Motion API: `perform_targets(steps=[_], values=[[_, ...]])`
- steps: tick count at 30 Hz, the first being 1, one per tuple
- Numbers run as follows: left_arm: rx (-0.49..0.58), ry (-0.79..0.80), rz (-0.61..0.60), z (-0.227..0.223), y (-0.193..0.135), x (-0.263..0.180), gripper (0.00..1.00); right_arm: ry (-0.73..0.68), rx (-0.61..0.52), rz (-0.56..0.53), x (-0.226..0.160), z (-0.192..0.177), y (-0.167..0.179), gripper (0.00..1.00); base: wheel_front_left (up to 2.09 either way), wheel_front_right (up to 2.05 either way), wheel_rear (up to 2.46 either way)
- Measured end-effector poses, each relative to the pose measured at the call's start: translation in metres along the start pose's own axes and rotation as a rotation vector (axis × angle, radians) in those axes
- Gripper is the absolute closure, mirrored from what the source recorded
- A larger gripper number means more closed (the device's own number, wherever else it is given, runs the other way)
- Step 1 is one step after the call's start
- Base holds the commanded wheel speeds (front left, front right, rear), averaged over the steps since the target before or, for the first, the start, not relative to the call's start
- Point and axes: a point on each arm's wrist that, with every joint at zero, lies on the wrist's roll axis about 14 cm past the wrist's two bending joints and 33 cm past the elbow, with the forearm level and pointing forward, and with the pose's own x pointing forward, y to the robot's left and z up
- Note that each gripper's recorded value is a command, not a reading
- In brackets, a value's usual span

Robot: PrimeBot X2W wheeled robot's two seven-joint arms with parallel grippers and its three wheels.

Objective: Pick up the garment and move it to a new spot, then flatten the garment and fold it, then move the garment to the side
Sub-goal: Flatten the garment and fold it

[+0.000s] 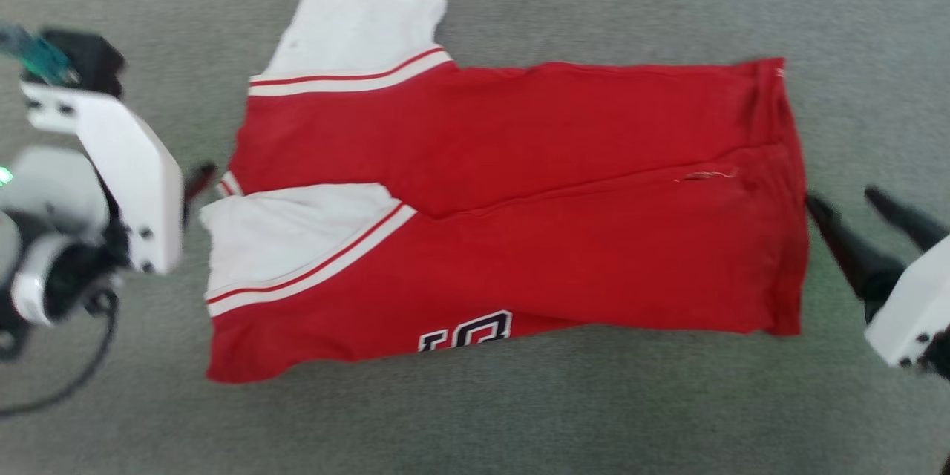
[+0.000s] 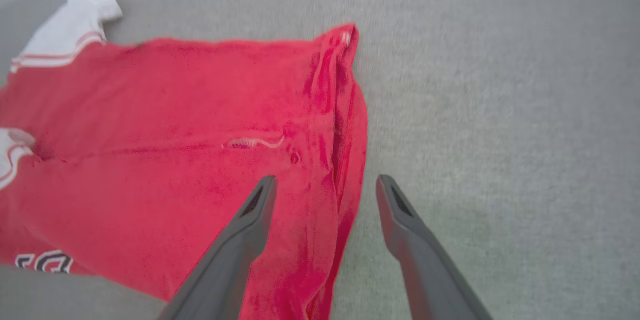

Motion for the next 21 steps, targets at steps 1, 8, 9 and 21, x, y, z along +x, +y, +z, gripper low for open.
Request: perform_targets(steps=[1, 8, 9, 21], values=[[0.026, -0.018, 0.006, 0.010, 0.001, 0.000, 0.00, -0.048, 0.003, -0.001, -0.002, 0.009, 0.000, 0.00, 0.00, 0.00, 0.00], [0.128, -0.128, 0.006, 0.079, -0.005, 0.021, 0.00, -0.377, 0.017, -0.035, -0.019, 0.064, -0.002, 0.00, 0.00, 0.00, 0.00], [0.139, -0.146, -0.001, 0.089, -0.008, 0.025, 0.00, -0.419, 0.024, -0.041, -0.021, 0.069, -0.003, 0.00, 0.00, 0.00, 0.00], [0.156, -0.087, -0.073, 0.134, -0.047, 0.119, 0.00, -0.540, 0.056, -0.149, -0.020, 0.065, -0.037, 0.00, 0.00, 0.00, 0.00]])
